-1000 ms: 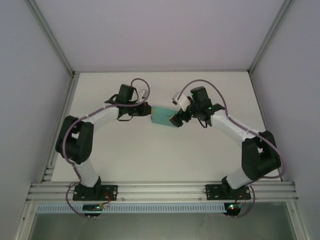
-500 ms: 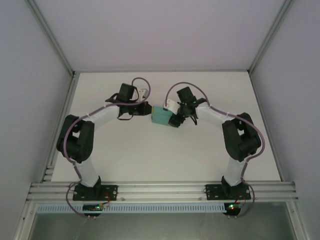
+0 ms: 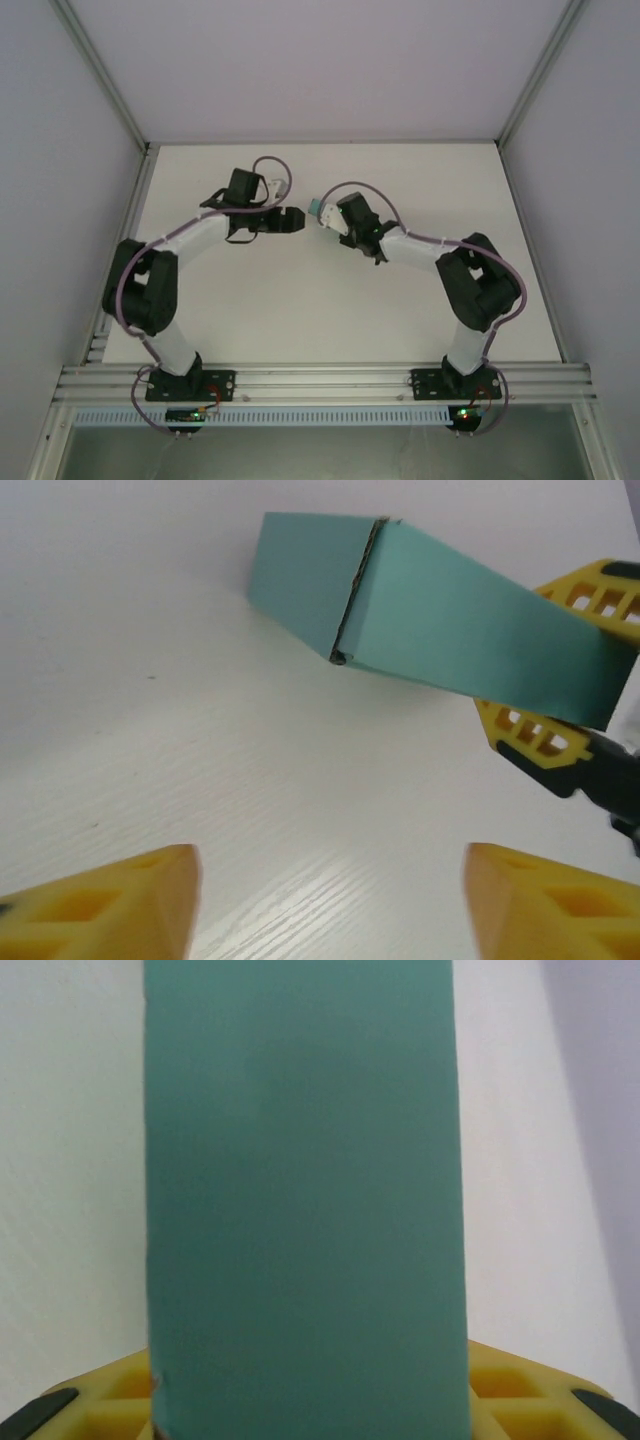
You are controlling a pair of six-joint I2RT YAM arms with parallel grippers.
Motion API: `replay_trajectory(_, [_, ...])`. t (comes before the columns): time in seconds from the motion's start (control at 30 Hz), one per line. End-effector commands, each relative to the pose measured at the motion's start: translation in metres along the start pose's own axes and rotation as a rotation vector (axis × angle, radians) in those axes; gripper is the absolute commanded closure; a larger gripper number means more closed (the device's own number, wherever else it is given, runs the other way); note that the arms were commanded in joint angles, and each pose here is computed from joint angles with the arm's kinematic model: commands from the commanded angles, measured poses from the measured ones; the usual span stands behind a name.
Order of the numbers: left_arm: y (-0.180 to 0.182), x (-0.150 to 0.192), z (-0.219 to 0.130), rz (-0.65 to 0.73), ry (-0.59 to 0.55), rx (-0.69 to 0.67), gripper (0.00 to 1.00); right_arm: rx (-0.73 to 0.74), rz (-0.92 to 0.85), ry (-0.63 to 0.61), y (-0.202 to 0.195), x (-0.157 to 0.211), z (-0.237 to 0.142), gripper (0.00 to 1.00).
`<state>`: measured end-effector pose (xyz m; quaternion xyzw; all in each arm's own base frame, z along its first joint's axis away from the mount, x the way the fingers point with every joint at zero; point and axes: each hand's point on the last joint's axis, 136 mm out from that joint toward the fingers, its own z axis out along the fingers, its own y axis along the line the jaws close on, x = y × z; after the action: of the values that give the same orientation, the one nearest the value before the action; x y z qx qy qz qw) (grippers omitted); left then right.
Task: Assemble paper box
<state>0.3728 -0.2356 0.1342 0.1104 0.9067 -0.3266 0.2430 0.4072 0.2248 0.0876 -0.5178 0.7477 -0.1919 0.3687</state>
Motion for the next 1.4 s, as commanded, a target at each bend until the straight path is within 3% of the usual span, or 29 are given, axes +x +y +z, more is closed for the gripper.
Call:
replay_trajectory(0.0, [0.007, -0.006, -0.030, 0.002, -0.072, -0.080, 0.00, 0.119, -0.103, 0.092, -0.001, 0.018, 0.005, 0.62])
replay_trajectory(0.2, [0.034, 0.006, -0.049, -0.086, -0.114, -0.143, 0.00, 0.090, -0.194, 0.137, 0.034, 0.023, 0.007, 0.44])
replay_trajectory(0.37, [0.044, 0.019, -0.045, -0.134, -0.101, -0.142, 0.00, -0.020, -0.226, 0.176, 0.076, 0.030, -0.003, 0.17])
replay_trajectory(0.5, [0.044, 0.025, -0.040, -0.151, -0.084, -0.122, 0.00, -0.102, -0.186, 0.191, 0.094, 0.030, -0.025, 0.02])
replay_trajectory(0.6, [0.041, 0.028, -0.036, -0.166, -0.076, -0.092, 0.00, -0.152, -0.151, 0.146, 0.098, 0.021, -0.046, 0.01])
replay_trajectory(0.77, [0.015, 0.034, -0.026, -0.184, -0.060, 0.078, 0.00, -0.270, -0.035, -0.003, 0.086, -0.002, -0.084, 0.01])
replay_trajectory(0.93, [-0.021, 0.040, -0.004, -0.135, -0.010, 0.166, 0.01, -0.336, 0.281, -0.217, 0.025, -0.025, -0.104, 0.01])
replay_trajectory(1.03, [-0.052, 0.041, 0.014, -0.102, 0.034, 0.266, 0.00, -0.379, 0.556, -0.259, -0.024, -0.023, -0.085, 0.01])
replay_trajectory(1.13, [-0.070, 0.041, 0.035, -0.095, 0.085, 0.326, 0.00, -0.425, 0.723, -0.194, -0.053, -0.014, -0.049, 0.02])
replay_trajectory(1.37, [-0.073, 0.041, 0.073, -0.139, 0.160, 0.346, 0.00, -0.634, 0.809, -0.072, -0.051, -0.023, 0.024, 0.10])
